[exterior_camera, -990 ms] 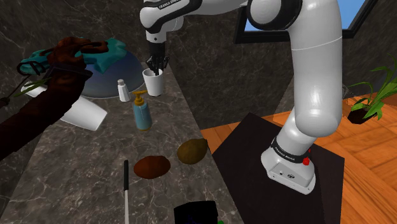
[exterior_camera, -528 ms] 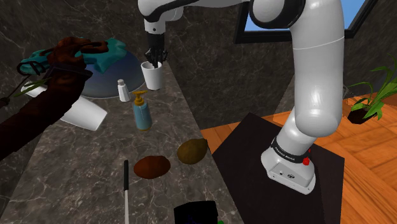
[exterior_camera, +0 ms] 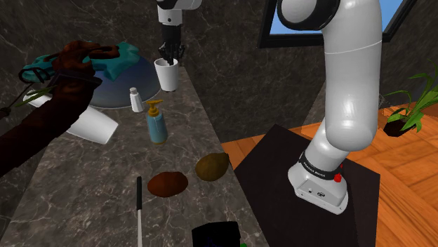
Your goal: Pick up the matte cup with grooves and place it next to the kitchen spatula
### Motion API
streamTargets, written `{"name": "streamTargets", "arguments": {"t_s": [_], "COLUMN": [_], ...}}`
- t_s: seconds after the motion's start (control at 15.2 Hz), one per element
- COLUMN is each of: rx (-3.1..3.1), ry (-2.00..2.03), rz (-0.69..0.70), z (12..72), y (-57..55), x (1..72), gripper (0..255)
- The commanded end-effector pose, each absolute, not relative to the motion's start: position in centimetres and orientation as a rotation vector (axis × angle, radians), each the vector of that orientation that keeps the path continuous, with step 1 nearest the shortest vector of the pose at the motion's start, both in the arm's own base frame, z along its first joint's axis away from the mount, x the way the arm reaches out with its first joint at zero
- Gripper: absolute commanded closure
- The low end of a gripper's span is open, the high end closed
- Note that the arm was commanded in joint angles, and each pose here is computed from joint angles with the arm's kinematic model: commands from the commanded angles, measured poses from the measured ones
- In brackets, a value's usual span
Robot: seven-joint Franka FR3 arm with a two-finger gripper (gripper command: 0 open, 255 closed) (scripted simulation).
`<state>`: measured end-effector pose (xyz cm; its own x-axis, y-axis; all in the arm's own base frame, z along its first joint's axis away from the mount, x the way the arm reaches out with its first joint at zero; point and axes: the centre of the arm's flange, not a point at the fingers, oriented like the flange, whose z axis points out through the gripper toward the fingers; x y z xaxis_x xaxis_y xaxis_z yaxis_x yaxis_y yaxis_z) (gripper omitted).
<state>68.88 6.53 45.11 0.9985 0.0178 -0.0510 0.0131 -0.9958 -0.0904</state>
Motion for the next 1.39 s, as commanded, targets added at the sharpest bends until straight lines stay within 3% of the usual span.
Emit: {"name": "streamTargets", "arguments": {"t_s": [0.0,1.32], "rx": [-3.05,-3.05], "ry": [-0.024,-0.024], "rz": [0.079,0.079], "z": [46.1,55.8], "y": [6.6,7.3], "x": [68.9,67.7], "gripper": [255,255]}}
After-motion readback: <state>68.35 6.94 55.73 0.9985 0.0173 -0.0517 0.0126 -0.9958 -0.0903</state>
